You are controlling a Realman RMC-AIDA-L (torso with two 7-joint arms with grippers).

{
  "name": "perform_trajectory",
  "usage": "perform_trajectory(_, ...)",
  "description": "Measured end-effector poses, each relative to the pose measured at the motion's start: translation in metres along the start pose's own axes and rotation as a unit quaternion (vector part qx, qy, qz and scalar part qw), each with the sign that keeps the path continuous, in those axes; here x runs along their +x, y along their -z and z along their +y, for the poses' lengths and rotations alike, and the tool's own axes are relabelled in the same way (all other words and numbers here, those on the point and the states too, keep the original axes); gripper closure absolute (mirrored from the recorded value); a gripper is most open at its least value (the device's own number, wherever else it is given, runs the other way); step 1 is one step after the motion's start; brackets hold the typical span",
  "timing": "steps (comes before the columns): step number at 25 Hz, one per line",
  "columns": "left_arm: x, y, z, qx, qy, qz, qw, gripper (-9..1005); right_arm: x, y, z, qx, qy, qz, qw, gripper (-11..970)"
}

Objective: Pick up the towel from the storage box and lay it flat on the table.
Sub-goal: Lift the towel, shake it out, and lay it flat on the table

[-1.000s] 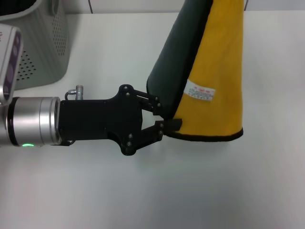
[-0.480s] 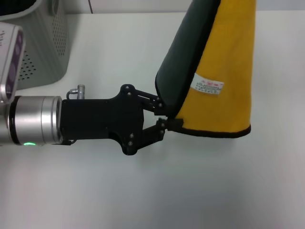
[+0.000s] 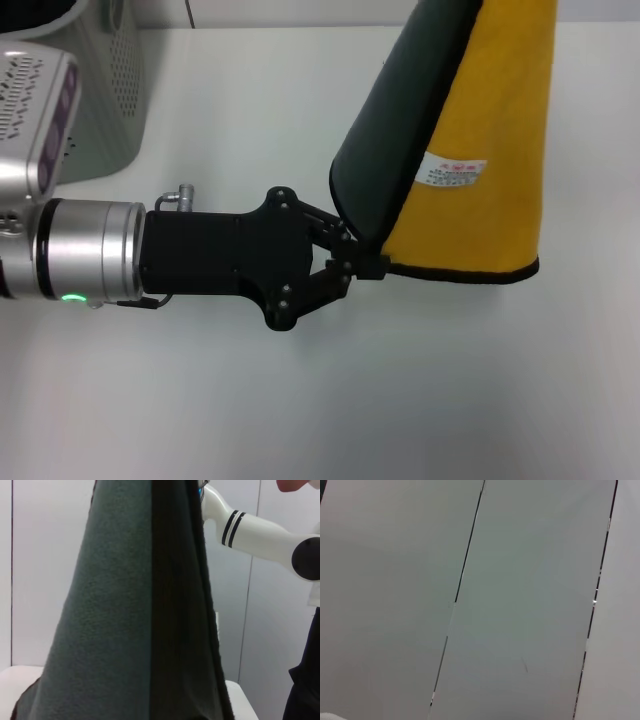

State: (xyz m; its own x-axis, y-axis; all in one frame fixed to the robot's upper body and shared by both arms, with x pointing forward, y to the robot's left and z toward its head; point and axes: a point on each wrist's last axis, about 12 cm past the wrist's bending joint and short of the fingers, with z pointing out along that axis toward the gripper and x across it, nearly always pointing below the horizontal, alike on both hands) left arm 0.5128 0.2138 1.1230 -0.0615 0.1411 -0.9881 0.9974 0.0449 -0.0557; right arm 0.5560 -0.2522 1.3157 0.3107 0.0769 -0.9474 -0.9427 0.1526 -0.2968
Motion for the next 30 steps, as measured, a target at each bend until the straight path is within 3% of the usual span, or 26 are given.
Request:
perform_trajectory(2,0.000,-0.001,0.001,0.001,0.004,-0.004,1.000,821,0.001,0.003,0.001,0.003,-0.002,0.001,1.000,913)
perform_trajectory(7,-0.002,0.000,0.000,0.002,0.014,-0.021,1.000,952,0.004,0.006,0.004,0.006,-0.007,0.001,1.000,910)
perform_trajectory(12,-0.004,0.001,-0.001,0.006,0.026,-0.031,0.999,976,0.006,0.007,0.006,0.005,-0.011,0.001,1.000,908)
perform_trajectory(15,-0.005,0.003,0.000,0.002,0.058,-0.033,0.998,981,0.010,0.010,0.009,0.011,-0.018,0.002,1.000,906)
perform_trajectory(19,-0.009,0.023,0.001,-0.012,0.107,-0.054,0.993,981,0.028,0.021,0.012,0.029,-0.054,0.009,0.998,904)
perform_trajectory(25,-0.017,0.047,-0.005,-0.023,0.113,-0.105,0.988,981,0.065,0.037,0.019,0.047,-0.121,0.004,0.992,901)
perform_trajectory(30,-0.020,0.060,0.000,-0.046,0.125,-0.123,0.983,982,0.076,0.033,0.022,0.049,-0.134,0.004,0.990,898)
